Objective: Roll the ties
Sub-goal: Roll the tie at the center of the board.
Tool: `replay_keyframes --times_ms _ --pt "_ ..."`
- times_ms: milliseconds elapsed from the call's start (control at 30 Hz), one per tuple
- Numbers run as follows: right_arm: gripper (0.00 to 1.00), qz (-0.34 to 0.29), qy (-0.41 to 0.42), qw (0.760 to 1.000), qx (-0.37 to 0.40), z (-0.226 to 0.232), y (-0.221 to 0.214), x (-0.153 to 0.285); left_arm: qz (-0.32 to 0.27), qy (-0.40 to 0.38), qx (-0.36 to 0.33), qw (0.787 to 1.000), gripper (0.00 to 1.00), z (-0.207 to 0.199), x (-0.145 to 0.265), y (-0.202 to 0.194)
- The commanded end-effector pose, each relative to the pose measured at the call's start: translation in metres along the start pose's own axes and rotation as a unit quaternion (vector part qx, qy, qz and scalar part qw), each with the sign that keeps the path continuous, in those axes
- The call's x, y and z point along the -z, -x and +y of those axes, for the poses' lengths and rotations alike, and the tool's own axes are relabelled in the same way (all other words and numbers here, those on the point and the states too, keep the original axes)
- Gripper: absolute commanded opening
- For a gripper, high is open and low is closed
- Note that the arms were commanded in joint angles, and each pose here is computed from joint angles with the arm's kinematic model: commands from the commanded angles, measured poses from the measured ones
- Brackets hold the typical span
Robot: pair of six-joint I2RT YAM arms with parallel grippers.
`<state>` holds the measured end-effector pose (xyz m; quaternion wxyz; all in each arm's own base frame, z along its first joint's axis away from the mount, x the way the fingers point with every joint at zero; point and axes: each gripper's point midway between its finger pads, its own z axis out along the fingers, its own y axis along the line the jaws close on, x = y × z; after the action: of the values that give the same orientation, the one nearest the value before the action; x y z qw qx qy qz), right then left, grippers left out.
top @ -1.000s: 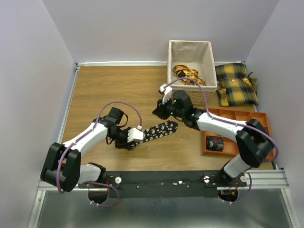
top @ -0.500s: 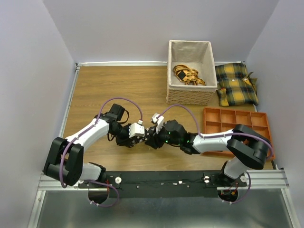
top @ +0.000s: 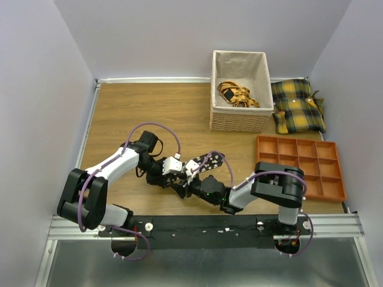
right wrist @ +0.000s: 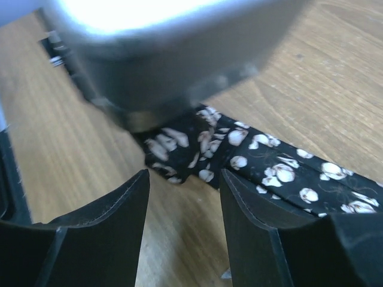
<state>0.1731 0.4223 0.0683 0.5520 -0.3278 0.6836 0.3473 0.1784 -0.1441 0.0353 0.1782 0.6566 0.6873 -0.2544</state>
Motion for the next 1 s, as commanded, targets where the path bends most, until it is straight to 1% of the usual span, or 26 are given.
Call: replay_keyframes --times_ms 0,100,167,300,567,633,733,767,833,867,900,967 --pt "0.59 -0.076 -0.053 0.995 -0.032 -0.012 0.026 -0.008 -0.013 -0.024 -0.023 0.999 0.41 -0.007 0.000 0.003" --pt "0.59 -0.058 -0.020 0.998 -0.012 0.000 0.016 -0.013 -0.019 -0.030 -0.018 0.999 0.41 -0.006 0.000 0.006" --pt "0.59 -0.031 -0.026 0.999 -0.010 -0.002 0.000 -0.016 -0.023 -0.030 -0.027 0.999 0.41 -0.005 0.001 0.008" --pt "0.59 -0.011 -0.003 1.000 0.003 0.005 -0.015 -0.019 -0.019 -0.034 -0.026 0.999 0.41 -0.006 0.000 0.007" --pt "0.59 -0.010 0.010 1.000 0.010 0.002 -0.018 0.003 -0.010 -0.035 -0.034 0.999 0.41 -0.007 0.001 0.002" --pt "0.59 -0.017 0.013 1.000 0.005 0.003 -0.013 0.007 -0.008 -0.034 -0.032 0.999 0.41 -0.006 0.000 0.002" --pt "0.57 -0.006 0.023 1.000 -0.010 0.008 -0.016 0.010 -0.007 -0.031 -0.030 0.999 0.41 -0.004 0.000 0.002" --pt "0.52 0.005 0.020 1.000 -0.018 0.008 -0.021 0.009 -0.006 -0.029 -0.030 0.999 0.41 -0.003 0.000 0.002" --pt "0.40 0.004 0.025 0.999 -0.044 0.013 -0.019 0.005 -0.004 -0.027 -0.026 0.999 0.41 -0.003 0.001 0.001" --pt "0.30 -0.002 0.028 0.998 -0.054 0.016 -0.017 0.005 -0.003 -0.027 -0.025 0.999 0.41 -0.003 0.001 0.001" --pt "0.26 -0.005 0.034 0.997 -0.065 0.023 -0.016 0.005 -0.001 -0.024 -0.025 0.999 0.41 -0.002 0.001 0.001" --pt "0.24 -0.004 0.043 0.997 -0.064 0.033 -0.016 0.003 0.000 -0.024 -0.022 0.999 0.42 -0.003 0.001 0.000"
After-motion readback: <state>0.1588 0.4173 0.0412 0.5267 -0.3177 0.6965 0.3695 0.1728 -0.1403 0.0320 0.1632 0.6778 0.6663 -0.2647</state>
